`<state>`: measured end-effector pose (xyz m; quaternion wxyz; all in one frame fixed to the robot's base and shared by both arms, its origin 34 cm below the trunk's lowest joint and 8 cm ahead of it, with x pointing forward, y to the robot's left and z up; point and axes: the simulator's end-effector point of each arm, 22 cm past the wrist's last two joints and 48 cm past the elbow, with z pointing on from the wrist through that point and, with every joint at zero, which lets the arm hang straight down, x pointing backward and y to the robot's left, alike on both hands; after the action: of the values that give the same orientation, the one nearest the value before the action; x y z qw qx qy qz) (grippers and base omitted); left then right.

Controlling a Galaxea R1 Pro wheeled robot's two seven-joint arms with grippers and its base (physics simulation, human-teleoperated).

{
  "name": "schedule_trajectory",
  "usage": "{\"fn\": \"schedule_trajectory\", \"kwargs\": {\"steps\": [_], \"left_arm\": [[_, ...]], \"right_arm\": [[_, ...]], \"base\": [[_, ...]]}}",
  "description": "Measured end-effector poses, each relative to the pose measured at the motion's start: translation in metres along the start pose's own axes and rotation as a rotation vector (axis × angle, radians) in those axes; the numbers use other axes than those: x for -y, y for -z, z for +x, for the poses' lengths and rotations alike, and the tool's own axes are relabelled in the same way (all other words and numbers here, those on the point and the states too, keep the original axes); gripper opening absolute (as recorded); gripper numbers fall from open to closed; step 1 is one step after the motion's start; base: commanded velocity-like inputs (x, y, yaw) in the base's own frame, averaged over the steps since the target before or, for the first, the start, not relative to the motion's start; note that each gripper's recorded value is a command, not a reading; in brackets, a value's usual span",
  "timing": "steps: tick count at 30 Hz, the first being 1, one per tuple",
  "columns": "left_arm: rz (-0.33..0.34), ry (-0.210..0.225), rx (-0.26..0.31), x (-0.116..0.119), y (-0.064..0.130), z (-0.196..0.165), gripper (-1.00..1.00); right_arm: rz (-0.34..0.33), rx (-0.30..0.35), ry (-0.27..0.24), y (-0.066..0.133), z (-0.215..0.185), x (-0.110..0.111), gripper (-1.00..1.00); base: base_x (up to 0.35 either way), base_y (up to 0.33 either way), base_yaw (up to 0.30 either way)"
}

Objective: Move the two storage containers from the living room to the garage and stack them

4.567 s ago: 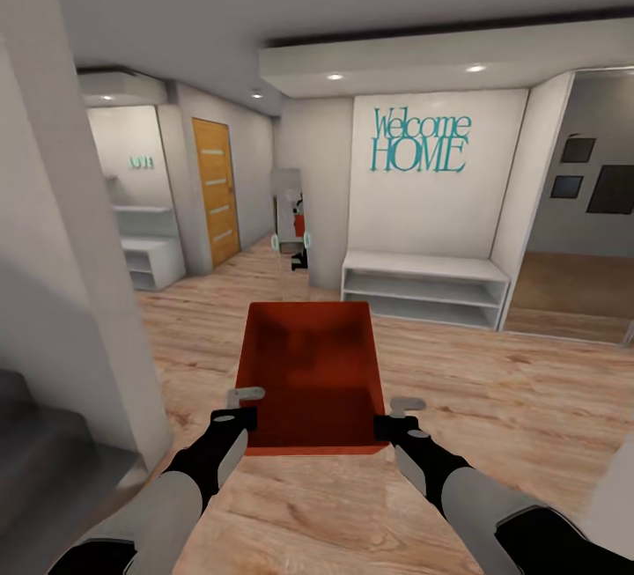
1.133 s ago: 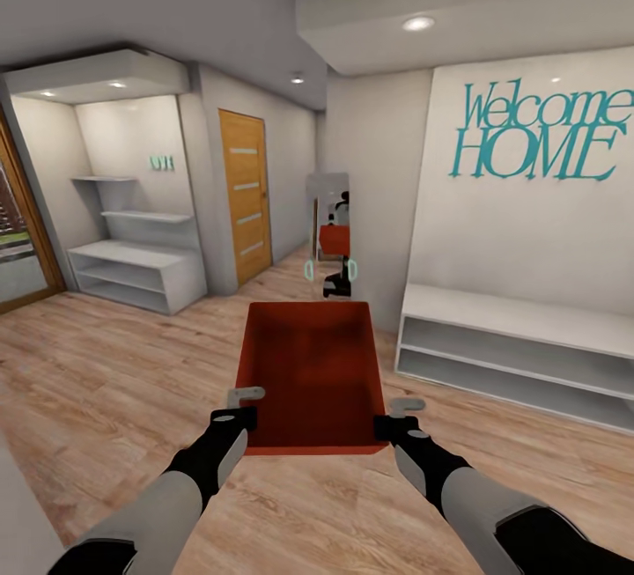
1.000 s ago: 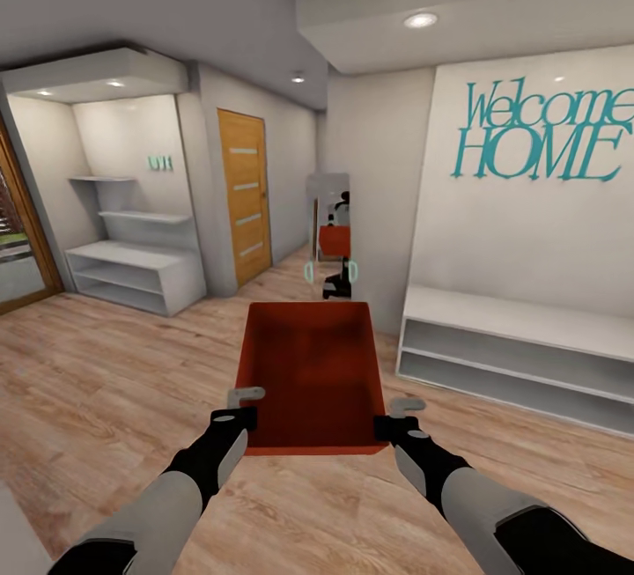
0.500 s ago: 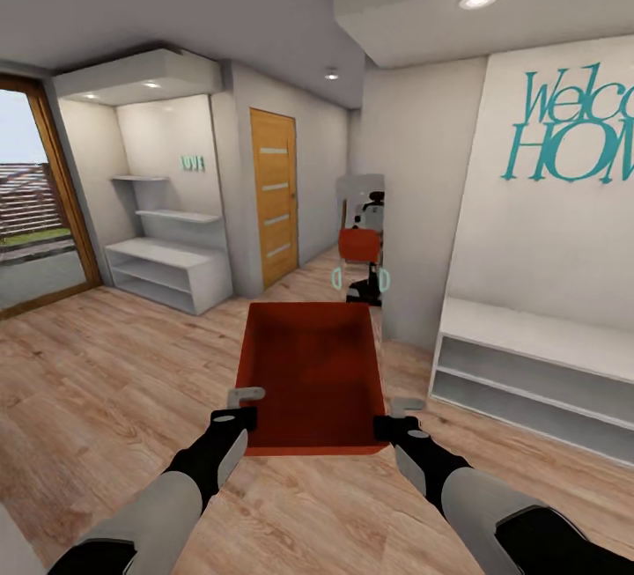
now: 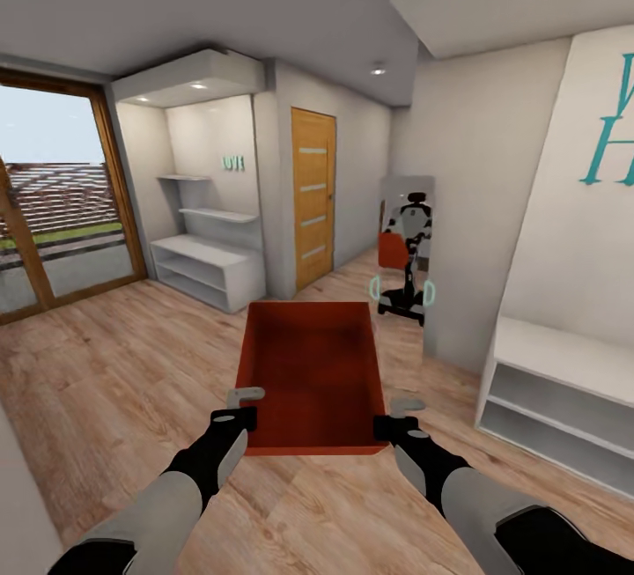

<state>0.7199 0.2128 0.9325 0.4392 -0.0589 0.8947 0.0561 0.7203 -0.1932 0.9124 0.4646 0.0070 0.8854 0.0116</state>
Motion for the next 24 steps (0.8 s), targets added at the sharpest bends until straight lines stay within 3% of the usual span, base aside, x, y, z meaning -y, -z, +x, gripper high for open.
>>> {"fn": "schedule_trajectory", "kwargs": {"steps": [5,24], "left_arm": [[0.0,0.0,0.0,0.0002,0.0,-0.0001,-1.0],[0.0,0.0,0.001,0.0002,0.0,-0.0003,-1.0]], "right_arm": [[0.0,0.0,0.0,0.0,-0.0001,0.0002,-1.0],[0.0,0.001,0.0,0.0,-0.0004,0.0002,-1.0]], "base": [[0.324,0.0,0.113],[0.324,0.0,0.003]]}}
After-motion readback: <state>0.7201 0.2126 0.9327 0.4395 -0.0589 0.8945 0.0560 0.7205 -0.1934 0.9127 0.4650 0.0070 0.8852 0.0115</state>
